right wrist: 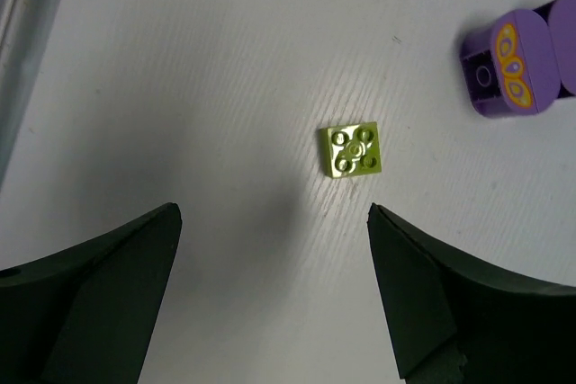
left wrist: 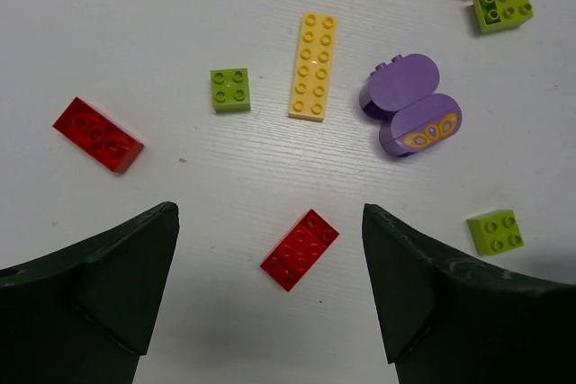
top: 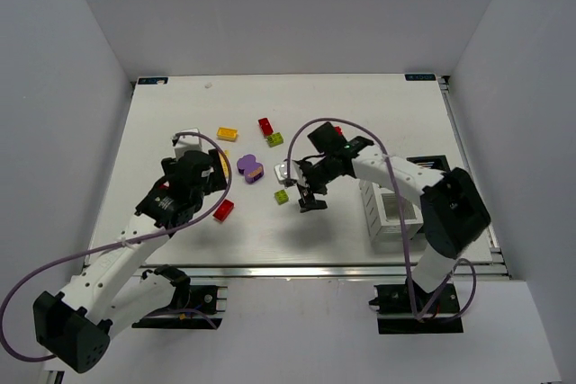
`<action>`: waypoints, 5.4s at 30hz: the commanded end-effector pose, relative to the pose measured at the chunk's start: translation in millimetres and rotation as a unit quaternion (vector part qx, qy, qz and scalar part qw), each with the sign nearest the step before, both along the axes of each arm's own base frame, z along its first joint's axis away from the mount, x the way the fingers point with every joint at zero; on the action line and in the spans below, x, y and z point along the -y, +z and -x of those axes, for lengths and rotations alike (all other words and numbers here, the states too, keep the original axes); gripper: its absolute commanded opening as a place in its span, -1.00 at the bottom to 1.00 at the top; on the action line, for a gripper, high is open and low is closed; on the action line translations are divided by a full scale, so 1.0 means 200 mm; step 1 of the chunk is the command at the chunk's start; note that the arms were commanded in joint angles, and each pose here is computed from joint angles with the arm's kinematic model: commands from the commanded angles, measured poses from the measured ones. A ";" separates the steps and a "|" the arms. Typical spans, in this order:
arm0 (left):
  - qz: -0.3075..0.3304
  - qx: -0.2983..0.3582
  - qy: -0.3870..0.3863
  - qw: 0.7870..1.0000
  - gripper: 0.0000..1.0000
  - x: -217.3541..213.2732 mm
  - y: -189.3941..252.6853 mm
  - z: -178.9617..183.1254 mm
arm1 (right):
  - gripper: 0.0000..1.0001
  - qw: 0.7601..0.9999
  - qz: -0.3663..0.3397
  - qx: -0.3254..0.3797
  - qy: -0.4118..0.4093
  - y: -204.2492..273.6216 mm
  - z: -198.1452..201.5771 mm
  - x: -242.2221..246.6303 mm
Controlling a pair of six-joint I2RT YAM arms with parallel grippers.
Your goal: Sort the legos into containers by color
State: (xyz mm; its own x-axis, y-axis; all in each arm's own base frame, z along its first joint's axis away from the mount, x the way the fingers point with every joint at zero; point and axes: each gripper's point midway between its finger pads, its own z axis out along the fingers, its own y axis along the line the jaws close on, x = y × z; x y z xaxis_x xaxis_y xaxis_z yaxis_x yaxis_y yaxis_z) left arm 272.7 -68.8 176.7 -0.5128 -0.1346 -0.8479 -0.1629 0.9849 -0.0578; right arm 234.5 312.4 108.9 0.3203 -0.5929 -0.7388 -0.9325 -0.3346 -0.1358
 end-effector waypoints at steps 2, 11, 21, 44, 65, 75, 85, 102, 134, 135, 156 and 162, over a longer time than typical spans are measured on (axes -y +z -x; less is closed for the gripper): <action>-0.022 0.025 0.049 0.998 0.85 -0.11 0.05 0.02 | 0.78 0.993 0.017 0.087 0.071 -0.07 -0.10 -0.15; -0.003 0.087 0.093 0.992 0.77 -0.22 0.18 0.09 | 0.73 0.994 0.068 0.079 0.042 -0.27 -0.22 -0.39; -0.001 0.080 0.075 0.994 0.71 -0.19 0.17 0.07 | 0.47 0.989 0.129 0.072 0.031 -0.41 -0.24 -0.31; -0.003 -0.027 0.024 0.999 0.47 -0.07 -0.11 -0.06 | -0.81 0.994 0.064 0.003 -0.093 0.03 -0.23 -0.24; 0.041 -0.146 0.003 0.988 0.70 -0.09 -0.37 -0.35 | -0.81 0.877 -0.029 0.026 -0.479 0.53 -0.31 0.85; 0.040 -0.145 -0.003 0.989 0.70 -0.10 -0.41 -0.34 | -0.80 0.848 -0.015 0.011 -0.529 0.42 -0.33 1.08; 0.045 -0.142 -0.008 0.989 0.72 -0.10 -0.40 -0.35 | 0.33 0.848 -0.011 -0.026 -0.529 0.32 -0.30 1.11; 0.009 -0.180 0.034 0.983 0.32 -0.20 -0.52 -0.43 | -0.91 0.811 -0.232 0.034 -0.537 0.70 -0.30 1.05; 0.035 -0.106 -0.044 0.993 -0.79 -0.04 -0.24 -0.61 | -0.02 0.814 -0.255 0.033 -0.521 0.71 -0.21 1.10; 0.052 -0.072 -0.075 0.993 -0.82 0.02 -0.14 -0.64 | -0.04 0.814 -0.256 0.031 -0.520 0.72 -0.21 1.10; 0.305 0.059 -0.636 0.707 -0.85 1.70 0.67 -0.03 | -1.00 0.654 -0.271 0.056 -0.704 0.77 -0.37 1.49; 0.299 0.035 -0.630 0.716 -0.85 1.98 0.52 -0.10 | -1.00 0.625 -0.270 0.066 -0.729 0.77 -0.38 1.58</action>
State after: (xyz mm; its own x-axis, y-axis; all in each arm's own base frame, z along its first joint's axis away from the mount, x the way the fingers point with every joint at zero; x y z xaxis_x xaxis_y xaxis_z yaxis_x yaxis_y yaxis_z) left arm 284.6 -447.5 278.9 -0.5263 0.0637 -0.8479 0.8472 0.1239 -0.5166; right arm 306.5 9.4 243.4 -0.2516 -0.0196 -0.9676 -0.2301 0.9723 0.0401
